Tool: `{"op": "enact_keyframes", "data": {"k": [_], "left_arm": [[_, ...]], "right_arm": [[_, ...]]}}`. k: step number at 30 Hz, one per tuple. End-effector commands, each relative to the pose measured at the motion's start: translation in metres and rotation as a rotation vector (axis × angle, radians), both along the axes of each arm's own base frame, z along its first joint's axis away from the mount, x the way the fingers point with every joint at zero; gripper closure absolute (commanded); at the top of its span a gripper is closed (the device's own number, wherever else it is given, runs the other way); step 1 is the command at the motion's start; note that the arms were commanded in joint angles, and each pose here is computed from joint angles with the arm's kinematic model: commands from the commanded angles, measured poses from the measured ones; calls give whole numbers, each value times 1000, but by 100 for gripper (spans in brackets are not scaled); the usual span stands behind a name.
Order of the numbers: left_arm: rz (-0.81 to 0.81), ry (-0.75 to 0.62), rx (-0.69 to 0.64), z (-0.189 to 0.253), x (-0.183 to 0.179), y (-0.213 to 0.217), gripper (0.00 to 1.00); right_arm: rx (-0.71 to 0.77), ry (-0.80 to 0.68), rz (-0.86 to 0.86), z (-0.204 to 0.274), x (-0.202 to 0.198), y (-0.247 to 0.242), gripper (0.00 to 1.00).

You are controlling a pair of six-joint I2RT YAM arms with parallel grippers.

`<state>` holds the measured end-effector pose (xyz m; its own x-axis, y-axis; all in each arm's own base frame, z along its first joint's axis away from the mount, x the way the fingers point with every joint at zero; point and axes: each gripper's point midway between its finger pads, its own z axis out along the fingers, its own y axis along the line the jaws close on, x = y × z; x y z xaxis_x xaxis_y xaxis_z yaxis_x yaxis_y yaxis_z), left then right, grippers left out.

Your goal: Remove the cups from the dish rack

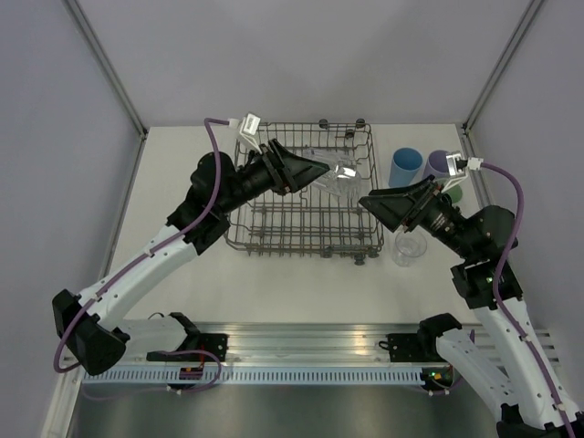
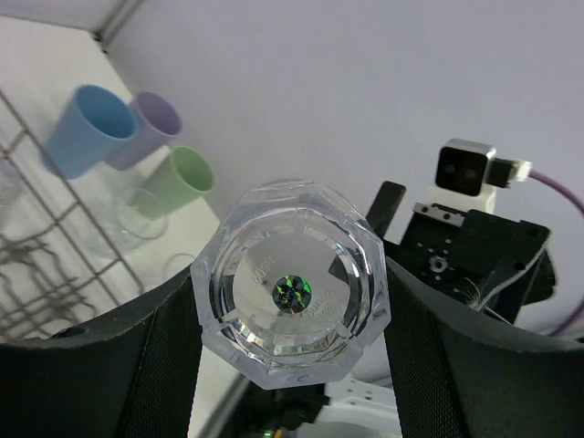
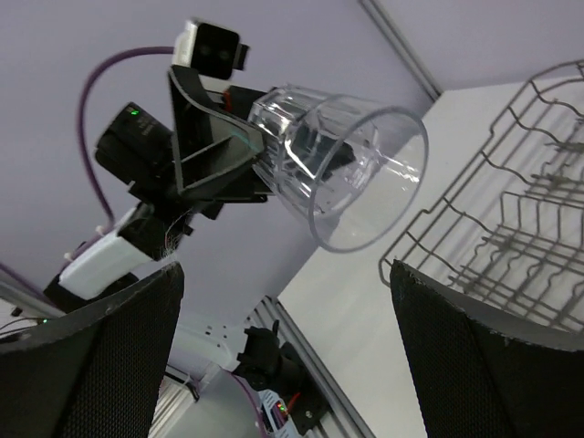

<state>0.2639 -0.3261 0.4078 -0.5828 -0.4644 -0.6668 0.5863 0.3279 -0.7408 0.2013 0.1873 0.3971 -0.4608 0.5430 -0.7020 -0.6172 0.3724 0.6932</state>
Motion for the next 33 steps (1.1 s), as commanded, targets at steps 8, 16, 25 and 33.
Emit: {"op": "enact_keyframes", "data": {"k": [8,16,25,33], "left_arm": [[-226,13,-347,63,-58,4,98],[-273,20,-360,62,-68,-7,98],[-308,24,-340,56,-70,-19,98],[-297,28,-316,49,-67,-21,98]], "right_arm": [[144,-144,191,51,-29,14,9],[156,-152,257,62,-29,21,33],[157,-162,298,67,-33,28,64],[88,-164,252,61,-31,25,100]]}}
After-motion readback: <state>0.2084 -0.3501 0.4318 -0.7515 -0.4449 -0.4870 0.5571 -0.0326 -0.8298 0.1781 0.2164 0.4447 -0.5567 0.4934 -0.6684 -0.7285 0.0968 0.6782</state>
